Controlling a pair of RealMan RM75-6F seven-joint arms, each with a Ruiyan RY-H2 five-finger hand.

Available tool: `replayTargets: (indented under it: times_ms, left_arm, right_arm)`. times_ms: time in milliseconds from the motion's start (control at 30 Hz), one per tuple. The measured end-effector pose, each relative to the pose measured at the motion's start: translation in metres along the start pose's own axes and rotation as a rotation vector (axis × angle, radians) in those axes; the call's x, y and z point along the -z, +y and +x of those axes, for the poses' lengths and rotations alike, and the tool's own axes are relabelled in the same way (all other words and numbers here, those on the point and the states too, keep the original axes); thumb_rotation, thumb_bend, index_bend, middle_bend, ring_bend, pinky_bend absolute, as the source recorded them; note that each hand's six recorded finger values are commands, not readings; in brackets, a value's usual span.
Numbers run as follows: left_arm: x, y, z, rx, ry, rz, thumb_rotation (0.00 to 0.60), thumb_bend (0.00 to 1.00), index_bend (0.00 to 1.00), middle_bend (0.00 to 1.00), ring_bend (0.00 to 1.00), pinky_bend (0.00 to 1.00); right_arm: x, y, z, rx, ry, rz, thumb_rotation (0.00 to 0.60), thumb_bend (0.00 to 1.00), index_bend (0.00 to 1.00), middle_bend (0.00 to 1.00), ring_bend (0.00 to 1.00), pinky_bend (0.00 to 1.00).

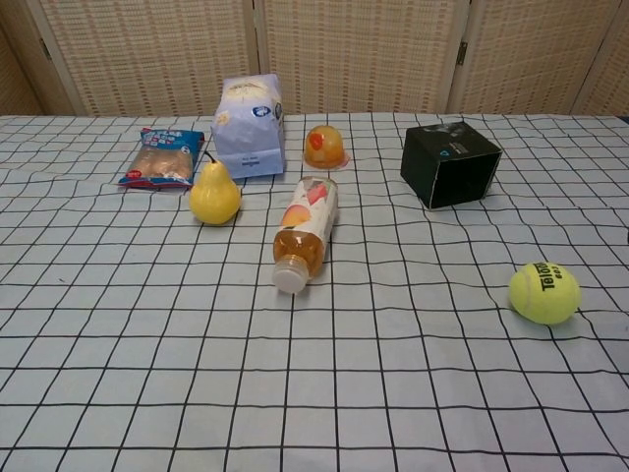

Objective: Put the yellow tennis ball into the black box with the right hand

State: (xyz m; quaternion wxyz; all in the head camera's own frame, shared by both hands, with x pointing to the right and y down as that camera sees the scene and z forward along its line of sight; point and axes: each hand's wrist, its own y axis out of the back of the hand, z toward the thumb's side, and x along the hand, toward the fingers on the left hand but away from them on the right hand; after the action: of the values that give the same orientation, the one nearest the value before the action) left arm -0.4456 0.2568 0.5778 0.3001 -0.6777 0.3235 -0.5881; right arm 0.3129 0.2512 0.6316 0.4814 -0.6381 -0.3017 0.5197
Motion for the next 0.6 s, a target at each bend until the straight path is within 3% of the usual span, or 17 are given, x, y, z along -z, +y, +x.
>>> replayTargets:
  times_ms: [233,600]
  left_arm:
    - [0.000,-0.002,0.001,0.009,0.001,0.002,0.600,0.57,0.24,0.33,0.32,0.43]
    - [0.000,-0.003,0.002,0.013,0.004,0.004,0.600,0.57,0.24,0.33,0.33,0.43]
  right_arm:
    - [0.002,-0.021,0.002,-0.091,-0.011,-0.021,0.600,0.93,1.00,0.91,0.76,1.00]
    - [-0.003,-0.051,-0.016,-0.180,0.040,-0.048,0.600,0.93,1.00,0.91,0.76,1.00]
